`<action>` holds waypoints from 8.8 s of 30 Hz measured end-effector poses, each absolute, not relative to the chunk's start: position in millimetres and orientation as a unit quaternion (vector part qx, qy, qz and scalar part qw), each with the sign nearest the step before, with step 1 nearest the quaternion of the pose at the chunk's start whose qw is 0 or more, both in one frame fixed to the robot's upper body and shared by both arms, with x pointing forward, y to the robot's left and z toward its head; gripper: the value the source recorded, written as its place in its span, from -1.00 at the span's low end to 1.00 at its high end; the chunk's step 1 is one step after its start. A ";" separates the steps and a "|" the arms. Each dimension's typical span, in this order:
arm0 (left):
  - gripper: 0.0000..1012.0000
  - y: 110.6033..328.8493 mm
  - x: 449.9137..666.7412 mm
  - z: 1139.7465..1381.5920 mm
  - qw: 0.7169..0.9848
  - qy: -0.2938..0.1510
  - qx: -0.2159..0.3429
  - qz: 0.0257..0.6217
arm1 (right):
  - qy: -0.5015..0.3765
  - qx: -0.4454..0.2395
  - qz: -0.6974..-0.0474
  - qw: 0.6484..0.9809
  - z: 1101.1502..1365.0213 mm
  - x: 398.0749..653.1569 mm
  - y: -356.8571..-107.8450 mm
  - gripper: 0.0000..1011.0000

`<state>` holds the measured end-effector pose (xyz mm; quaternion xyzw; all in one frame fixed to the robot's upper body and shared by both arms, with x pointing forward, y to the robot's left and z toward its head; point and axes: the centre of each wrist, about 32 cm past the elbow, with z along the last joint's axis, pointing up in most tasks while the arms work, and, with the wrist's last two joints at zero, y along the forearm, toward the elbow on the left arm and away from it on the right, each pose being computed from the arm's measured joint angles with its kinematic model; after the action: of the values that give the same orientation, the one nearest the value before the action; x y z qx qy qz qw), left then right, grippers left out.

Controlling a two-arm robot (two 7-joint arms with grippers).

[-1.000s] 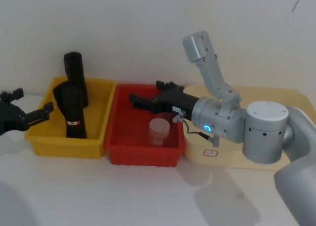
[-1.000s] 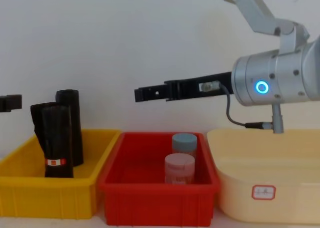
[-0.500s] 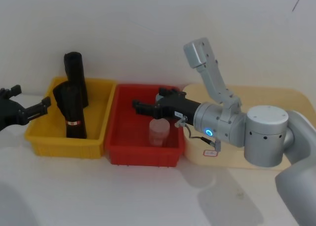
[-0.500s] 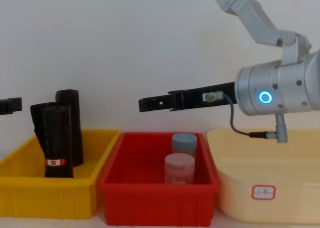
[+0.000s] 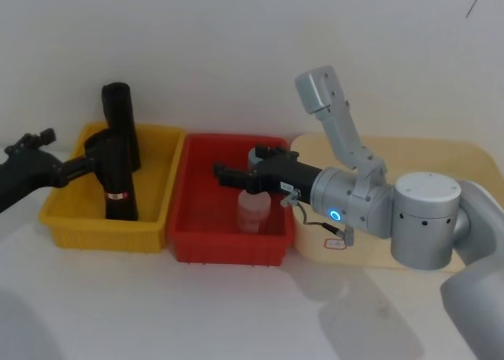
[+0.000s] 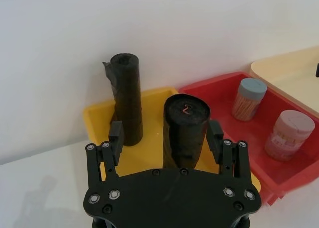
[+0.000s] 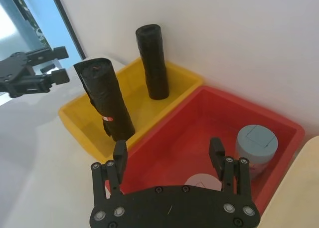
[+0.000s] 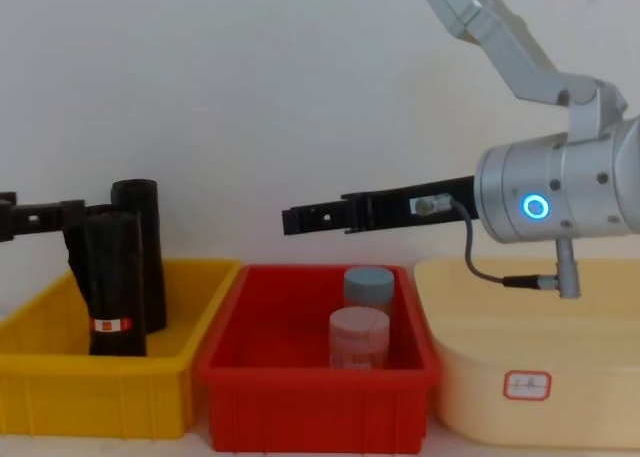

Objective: Pick up the garbage bag with the one hand and transfer it to the other hand.

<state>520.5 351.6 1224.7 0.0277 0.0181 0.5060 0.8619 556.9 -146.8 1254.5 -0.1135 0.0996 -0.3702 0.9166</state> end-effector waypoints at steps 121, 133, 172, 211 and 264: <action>0.04 306.7 584.1 1207.5 0.887 0.041 0.080 0.454 | 0.132 -0.222 -0.347 0.902 1215.9 595.6 -158.8 0.31; -0.11 306.5 584.0 1207.7 0.887 0.040 0.080 0.454 | 0.132 -0.222 -0.347 0.902 1215.7 595.6 -158.8 0.31; -0.15 275.2 587.7 1313.2 0.916 -0.080 -0.026 0.393 | -0.004 -0.074 -0.433 0.899 1312.5 547.7 -204.2 0.31; -0.15 153.7 688.5 1291.9 0.989 -0.004 -0.046 0.144 | 0.044 -0.144 -0.599 0.787 1277.8 545.0 -255.8 0.67; -0.15 129.3 697.3 1273.6 0.992 0.006 -0.028 0.120 | 0.050 -0.108 -0.400 0.909 1294.1 508.2 -229.5 0.98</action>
<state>697.3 129.3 1273.6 -0.0277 0.0055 0.1200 0.9924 508.2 -229.5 1294.1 -0.1082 0.0501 -0.4004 0.9086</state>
